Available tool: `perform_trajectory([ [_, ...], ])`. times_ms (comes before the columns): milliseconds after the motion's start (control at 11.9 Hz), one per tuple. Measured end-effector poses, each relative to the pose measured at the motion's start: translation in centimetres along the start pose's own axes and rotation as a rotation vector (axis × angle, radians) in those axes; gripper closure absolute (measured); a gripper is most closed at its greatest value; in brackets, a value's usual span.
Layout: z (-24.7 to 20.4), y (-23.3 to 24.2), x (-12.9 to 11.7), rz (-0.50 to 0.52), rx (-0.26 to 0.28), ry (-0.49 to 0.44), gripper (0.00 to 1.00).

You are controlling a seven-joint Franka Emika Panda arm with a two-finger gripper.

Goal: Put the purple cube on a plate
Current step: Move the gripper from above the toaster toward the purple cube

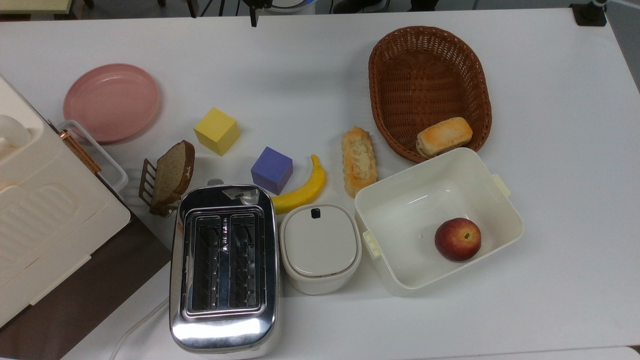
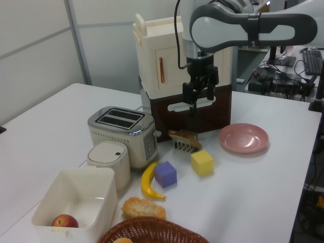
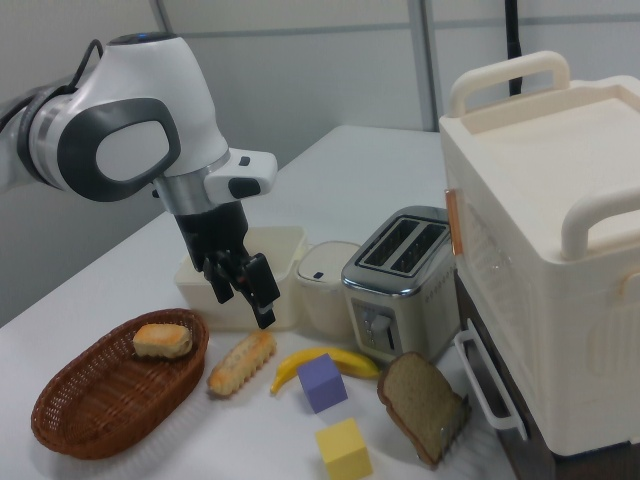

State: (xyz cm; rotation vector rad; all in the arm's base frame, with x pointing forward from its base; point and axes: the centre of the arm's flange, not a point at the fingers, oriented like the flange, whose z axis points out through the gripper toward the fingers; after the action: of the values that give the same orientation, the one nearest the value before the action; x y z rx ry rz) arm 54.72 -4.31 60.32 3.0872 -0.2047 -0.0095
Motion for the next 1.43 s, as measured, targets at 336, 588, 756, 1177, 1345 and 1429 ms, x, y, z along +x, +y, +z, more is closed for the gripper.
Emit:
perform_trajectory([
  [336,4.9,-3.5,1.3,-0.016,0.048,0.078,0.00],
  [588,10.5,-7.5,1.8,0.033,0.063,0.121,0.00],
  [756,11.3,-7.5,2.0,0.048,0.062,0.111,0.00],
  [1177,11.1,-7.4,2.0,0.054,0.063,0.115,0.00],
  [1345,11.1,-7.4,2.0,0.058,0.063,0.116,0.00],
  [1429,11.0,-7.4,2.1,0.071,0.067,0.128,0.00],
])
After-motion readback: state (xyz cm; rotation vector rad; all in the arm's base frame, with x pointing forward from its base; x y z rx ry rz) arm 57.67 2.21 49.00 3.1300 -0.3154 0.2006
